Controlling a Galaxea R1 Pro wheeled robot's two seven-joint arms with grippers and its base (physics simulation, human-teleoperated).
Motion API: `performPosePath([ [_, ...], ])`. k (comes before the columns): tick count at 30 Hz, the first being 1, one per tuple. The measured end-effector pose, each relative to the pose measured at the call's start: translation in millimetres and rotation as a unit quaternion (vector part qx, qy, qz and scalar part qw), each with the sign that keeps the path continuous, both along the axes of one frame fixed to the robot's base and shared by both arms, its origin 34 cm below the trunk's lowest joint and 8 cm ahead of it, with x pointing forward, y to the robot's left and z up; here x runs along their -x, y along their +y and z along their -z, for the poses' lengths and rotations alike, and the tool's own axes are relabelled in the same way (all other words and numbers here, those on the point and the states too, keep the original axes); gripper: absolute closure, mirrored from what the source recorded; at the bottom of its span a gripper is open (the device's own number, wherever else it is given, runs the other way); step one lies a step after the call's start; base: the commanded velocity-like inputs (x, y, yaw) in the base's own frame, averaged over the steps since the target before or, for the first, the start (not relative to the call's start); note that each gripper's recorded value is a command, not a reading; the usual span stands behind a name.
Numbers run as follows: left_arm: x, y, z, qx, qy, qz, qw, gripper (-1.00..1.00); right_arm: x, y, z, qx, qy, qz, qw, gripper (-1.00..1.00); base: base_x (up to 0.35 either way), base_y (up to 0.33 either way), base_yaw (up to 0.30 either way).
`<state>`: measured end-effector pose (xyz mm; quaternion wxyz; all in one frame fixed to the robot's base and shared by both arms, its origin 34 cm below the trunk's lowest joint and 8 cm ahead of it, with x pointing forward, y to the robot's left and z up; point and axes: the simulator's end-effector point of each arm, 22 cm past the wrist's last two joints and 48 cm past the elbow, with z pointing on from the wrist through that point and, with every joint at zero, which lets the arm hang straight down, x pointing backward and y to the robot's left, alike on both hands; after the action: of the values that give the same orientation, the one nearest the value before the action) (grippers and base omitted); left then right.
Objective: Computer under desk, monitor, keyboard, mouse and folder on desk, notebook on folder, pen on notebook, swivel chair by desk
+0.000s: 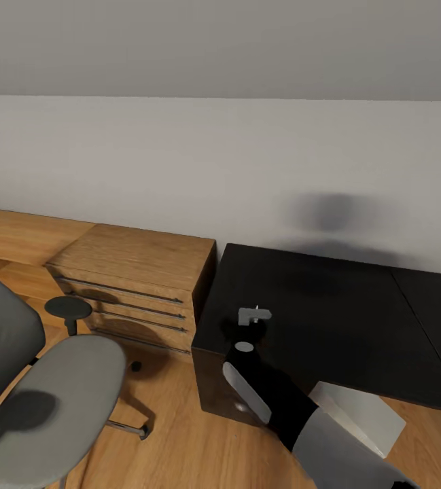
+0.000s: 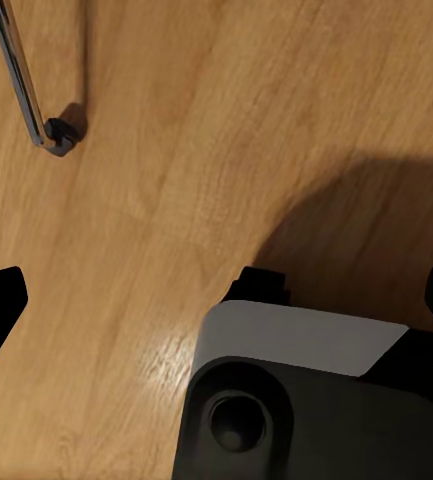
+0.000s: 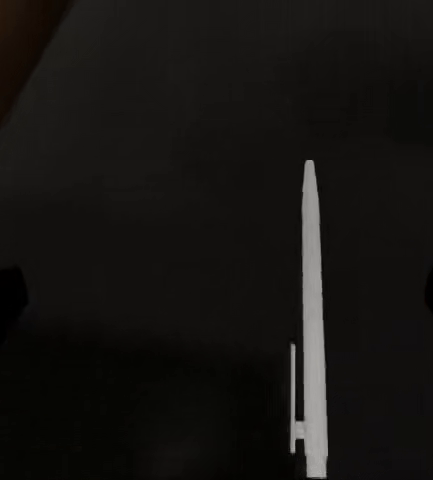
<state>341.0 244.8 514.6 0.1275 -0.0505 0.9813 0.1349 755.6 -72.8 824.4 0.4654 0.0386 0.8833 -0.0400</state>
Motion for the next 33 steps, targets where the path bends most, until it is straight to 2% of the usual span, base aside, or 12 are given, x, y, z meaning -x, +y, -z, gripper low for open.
performPosePath([
  [5, 0.0, -0.1, 0.0, 0.000, 0.000, 0.000, 1.0000, -1.00, -37.7, -8.9, 13.8, 0.020, 0.020, -0.028, 0.9992, -1.00, 0.000, 0.000, 0.000],
  [8, 0.3, -0.4, 0.0, 0.000, 0.000, 0.000, 1.0000, -1.00, -48.9, -16.3, 20.5, 0.024, 0.031, -0.032, 0.9987, -1.00, 0.000, 0.000, 0.000],
  [13, 2.4, 0.1, 0.5, -0.001, 0.003, 0.002, 1.0000, -1.00, -59.0, -30.4, 27.2, 0.018, 0.045, -0.022, 0.9986, -1.00, 0.000, 0.000, 0.000],
  [20, 2.5, 1.3, 0.4, -0.002, 0.000, 0.001, 1.0000, -1.00, -57.9, -46.9, 39.2, 0.015, 0.063, -0.003, 0.9979, -1.00, 0.000, 0.000, 0.000],
  [33, -16.1, 15.0, -8.9, -0.016, -0.077, -0.018, 0.9968, -1.00, -43.1, -67.7, 67.7, 0.029, 0.097, 0.012, 0.9948, -1.00, 0.000, 0.000, 0.000],
])
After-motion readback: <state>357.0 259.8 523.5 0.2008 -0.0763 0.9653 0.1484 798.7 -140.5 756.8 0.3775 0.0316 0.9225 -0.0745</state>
